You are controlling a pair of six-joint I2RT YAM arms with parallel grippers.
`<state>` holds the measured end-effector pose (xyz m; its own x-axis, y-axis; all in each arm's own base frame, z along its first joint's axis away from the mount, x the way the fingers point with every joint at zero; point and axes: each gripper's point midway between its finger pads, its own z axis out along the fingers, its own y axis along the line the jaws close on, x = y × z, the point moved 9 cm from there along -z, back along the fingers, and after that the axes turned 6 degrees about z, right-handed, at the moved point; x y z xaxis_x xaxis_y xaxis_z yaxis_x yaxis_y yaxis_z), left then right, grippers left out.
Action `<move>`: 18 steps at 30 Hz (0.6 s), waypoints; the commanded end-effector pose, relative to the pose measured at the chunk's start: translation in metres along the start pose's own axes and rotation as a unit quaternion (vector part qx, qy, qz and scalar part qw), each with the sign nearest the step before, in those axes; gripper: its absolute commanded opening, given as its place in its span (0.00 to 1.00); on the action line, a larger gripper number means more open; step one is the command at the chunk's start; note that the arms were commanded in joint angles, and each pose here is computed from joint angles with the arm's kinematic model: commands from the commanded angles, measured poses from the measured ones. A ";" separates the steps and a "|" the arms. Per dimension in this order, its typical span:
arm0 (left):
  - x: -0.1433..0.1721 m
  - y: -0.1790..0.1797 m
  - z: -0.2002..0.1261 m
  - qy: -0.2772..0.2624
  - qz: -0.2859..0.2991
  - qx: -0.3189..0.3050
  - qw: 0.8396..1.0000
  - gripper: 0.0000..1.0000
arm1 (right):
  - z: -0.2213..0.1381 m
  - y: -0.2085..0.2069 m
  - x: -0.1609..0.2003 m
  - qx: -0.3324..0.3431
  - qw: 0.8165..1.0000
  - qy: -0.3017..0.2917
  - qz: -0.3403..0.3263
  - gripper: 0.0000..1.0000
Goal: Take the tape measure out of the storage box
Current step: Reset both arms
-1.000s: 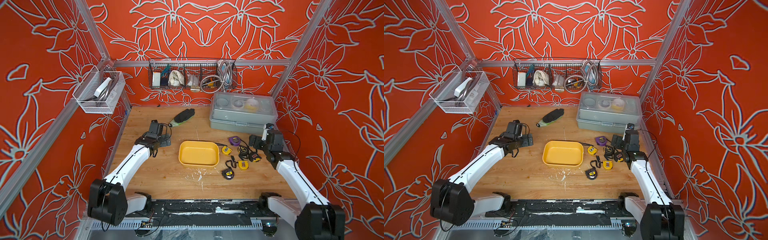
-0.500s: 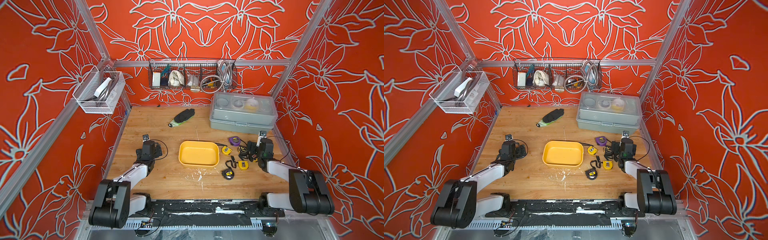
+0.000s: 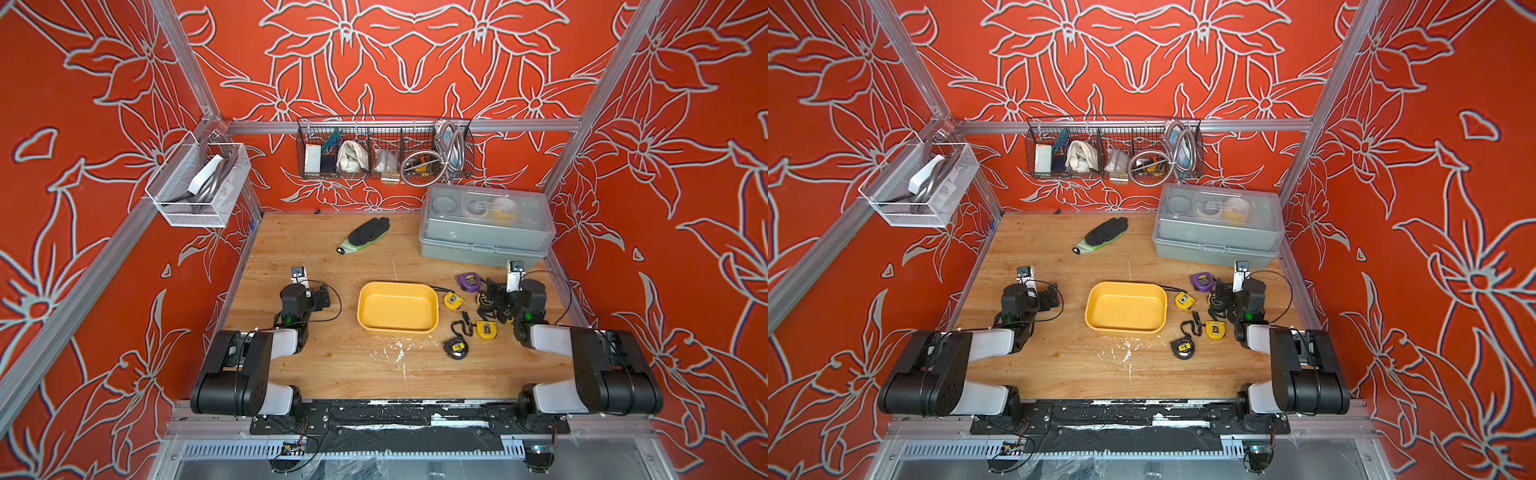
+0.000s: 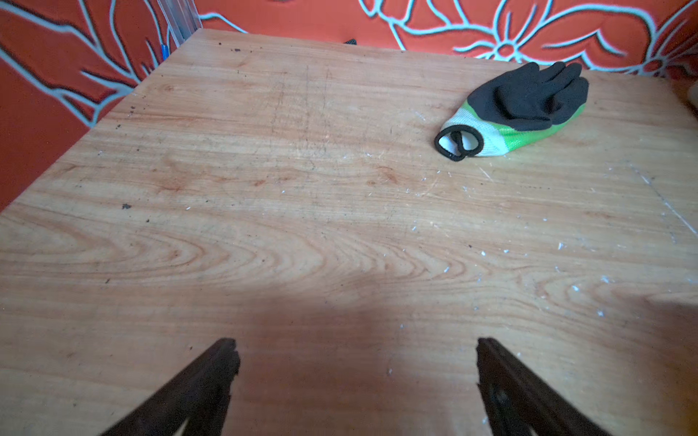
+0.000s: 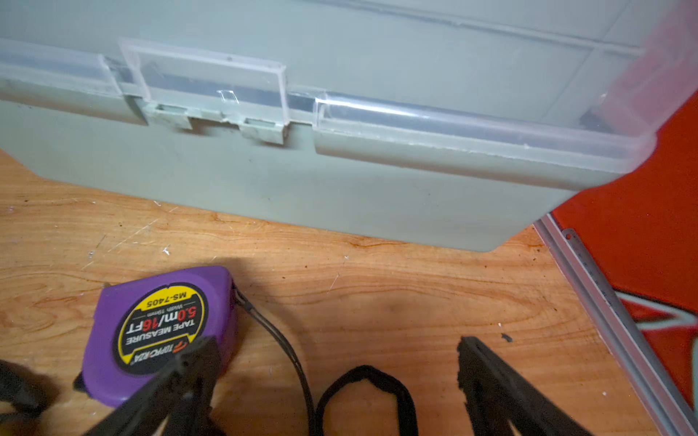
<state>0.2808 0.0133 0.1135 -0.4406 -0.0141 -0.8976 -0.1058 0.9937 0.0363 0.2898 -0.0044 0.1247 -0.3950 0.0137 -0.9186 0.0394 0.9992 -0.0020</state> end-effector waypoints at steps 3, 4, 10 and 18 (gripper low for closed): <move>-0.008 -0.002 0.000 -0.022 0.009 0.010 1.000 1.00 | -0.001 0.002 -0.001 -0.010 1.000 -0.010 -0.006 1.00; -0.008 -0.002 0.000 -0.022 0.009 0.011 1.000 1.00 | -0.001 0.002 -0.002 -0.010 1.000 -0.010 -0.006 0.99; -0.008 -0.002 0.000 -0.022 0.010 0.012 1.000 1.00 | -0.001 0.002 -0.002 -0.010 1.000 -0.010 -0.006 1.00; -0.008 -0.003 0.001 -0.021 0.011 0.013 1.000 1.00 | -0.001 0.002 -0.002 -0.010 1.000 -0.010 -0.006 1.00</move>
<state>0.2817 0.0123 0.1153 -0.4300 0.0020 -0.9028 -0.0896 0.9950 0.0449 0.2901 -0.0039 0.1251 -0.3920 0.0110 -0.9199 0.0335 0.9994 -0.0023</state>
